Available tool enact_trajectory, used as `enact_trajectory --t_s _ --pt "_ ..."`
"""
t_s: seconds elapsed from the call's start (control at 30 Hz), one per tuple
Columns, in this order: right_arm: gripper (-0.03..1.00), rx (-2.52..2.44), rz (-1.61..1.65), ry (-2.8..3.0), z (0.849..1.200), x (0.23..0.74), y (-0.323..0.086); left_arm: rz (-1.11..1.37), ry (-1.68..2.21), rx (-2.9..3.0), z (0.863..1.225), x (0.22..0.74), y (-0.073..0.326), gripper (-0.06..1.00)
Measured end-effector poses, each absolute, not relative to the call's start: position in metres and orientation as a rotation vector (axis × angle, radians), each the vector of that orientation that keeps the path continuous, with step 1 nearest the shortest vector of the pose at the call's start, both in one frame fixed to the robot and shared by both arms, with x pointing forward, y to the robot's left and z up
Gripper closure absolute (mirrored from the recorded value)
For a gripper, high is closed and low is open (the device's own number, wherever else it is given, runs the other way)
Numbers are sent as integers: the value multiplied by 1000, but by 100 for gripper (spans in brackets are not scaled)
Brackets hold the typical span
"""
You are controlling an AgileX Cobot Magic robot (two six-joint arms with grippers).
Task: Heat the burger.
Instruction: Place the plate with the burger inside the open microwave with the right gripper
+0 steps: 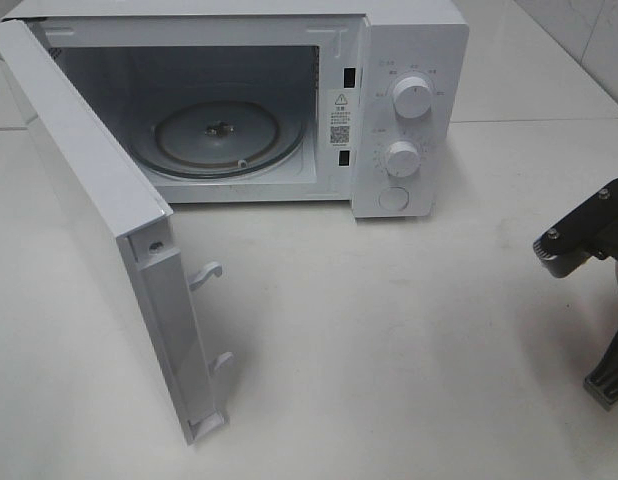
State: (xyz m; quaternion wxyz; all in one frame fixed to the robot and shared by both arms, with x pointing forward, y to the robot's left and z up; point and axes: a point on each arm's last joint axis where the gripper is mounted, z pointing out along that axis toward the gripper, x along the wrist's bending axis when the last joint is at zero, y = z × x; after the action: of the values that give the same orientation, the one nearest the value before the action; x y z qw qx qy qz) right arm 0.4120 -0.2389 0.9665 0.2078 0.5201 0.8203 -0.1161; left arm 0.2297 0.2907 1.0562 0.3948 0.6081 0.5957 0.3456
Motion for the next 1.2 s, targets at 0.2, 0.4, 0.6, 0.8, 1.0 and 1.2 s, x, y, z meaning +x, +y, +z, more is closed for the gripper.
enact_trajectory --t_s 0.2,0.4,0.6,0.8,1.0,1.2 --pt "90 1299 -296 2349 972 399 -220 876 1511 1542 1056 230 291 2" --pt "90 1124 -256 2423 973 385 -200 876 1511 1542 1056 230 291 2" --pt "90 960 -221 2485 973 371 -183 876 1511 1542 1056 230 291 2" --pt "90 776 -209 2545 973 359 -171 876 1511 1542 1056 230 291 2" --pt "90 558 -203 2599 973 347 -160 876 1511 1542 1056 230 291 2" --pt "90 414 -218 2593 975 348 -159 876 1511 1542 1056 230 291 2"
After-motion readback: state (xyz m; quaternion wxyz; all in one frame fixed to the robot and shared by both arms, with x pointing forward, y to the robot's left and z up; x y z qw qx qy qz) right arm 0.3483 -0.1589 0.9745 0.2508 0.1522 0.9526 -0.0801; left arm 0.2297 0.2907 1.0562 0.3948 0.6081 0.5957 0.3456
